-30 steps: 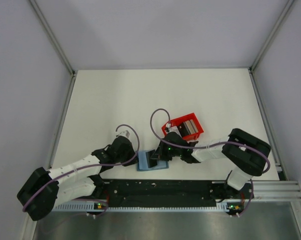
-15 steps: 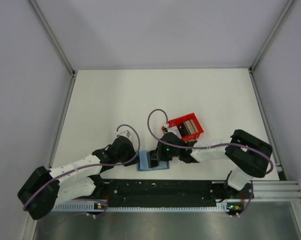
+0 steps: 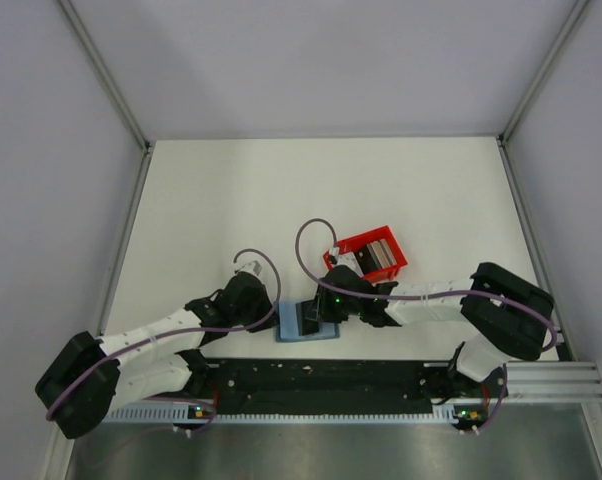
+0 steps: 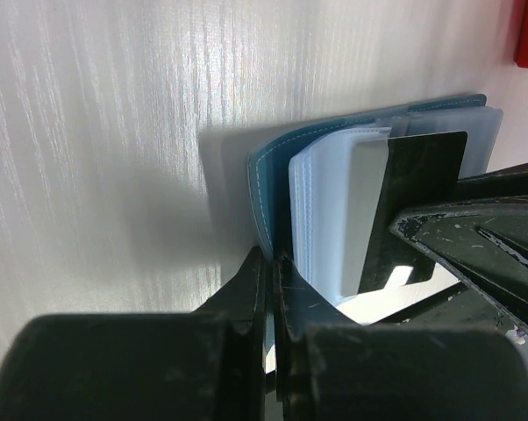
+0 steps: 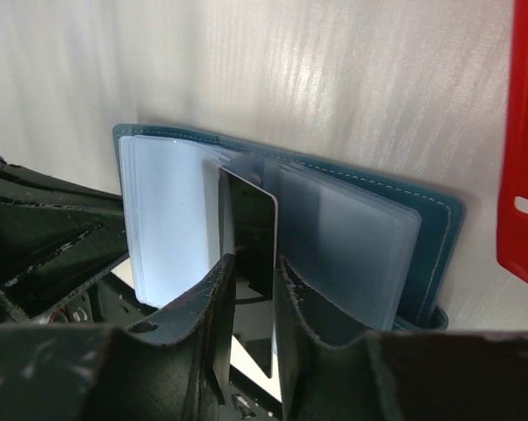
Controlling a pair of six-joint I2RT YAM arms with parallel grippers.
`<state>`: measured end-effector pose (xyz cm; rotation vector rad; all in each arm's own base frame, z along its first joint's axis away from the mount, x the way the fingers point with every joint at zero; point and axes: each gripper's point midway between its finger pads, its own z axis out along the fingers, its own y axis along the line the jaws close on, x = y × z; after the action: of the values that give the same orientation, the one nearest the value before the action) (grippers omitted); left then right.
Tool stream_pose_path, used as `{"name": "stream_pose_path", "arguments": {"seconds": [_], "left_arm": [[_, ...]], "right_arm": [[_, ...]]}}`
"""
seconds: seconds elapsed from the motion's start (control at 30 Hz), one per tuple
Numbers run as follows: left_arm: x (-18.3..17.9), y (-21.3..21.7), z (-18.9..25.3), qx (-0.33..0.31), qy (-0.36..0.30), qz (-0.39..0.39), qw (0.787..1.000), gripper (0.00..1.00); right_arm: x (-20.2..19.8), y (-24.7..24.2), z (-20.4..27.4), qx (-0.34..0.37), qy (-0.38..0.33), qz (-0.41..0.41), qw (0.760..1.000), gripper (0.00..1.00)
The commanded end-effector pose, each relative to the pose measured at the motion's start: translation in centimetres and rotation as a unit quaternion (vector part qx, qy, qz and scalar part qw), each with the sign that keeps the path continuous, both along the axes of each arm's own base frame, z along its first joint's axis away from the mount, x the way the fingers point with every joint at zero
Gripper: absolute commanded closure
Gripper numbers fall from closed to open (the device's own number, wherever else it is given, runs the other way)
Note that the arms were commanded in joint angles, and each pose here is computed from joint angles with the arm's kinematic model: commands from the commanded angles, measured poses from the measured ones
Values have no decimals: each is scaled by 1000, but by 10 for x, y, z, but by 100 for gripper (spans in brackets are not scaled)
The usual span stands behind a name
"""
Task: Put the credit cards into the card holder
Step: Insert the credit card into the card holder.
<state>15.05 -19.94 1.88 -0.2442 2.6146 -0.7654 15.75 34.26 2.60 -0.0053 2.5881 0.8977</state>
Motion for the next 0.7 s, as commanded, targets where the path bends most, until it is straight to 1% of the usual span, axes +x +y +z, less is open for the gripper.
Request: {"name": "stream_pose_path", "arguments": {"seconds": [0.0,0.27,0.67], "left_arm": [[-14,24,-26,56,27,6,998,100],[-15,24,-26,56,28,6,998,100],[-15,25,-28,58,28,4,998,100]], "right_arm": [[-10,-35,-26,-87,-1,10,996,79],[-14,-29,-24,-88,-3,22,996,79],[-13,-37,-24,-111,2,10,994,67]]}}
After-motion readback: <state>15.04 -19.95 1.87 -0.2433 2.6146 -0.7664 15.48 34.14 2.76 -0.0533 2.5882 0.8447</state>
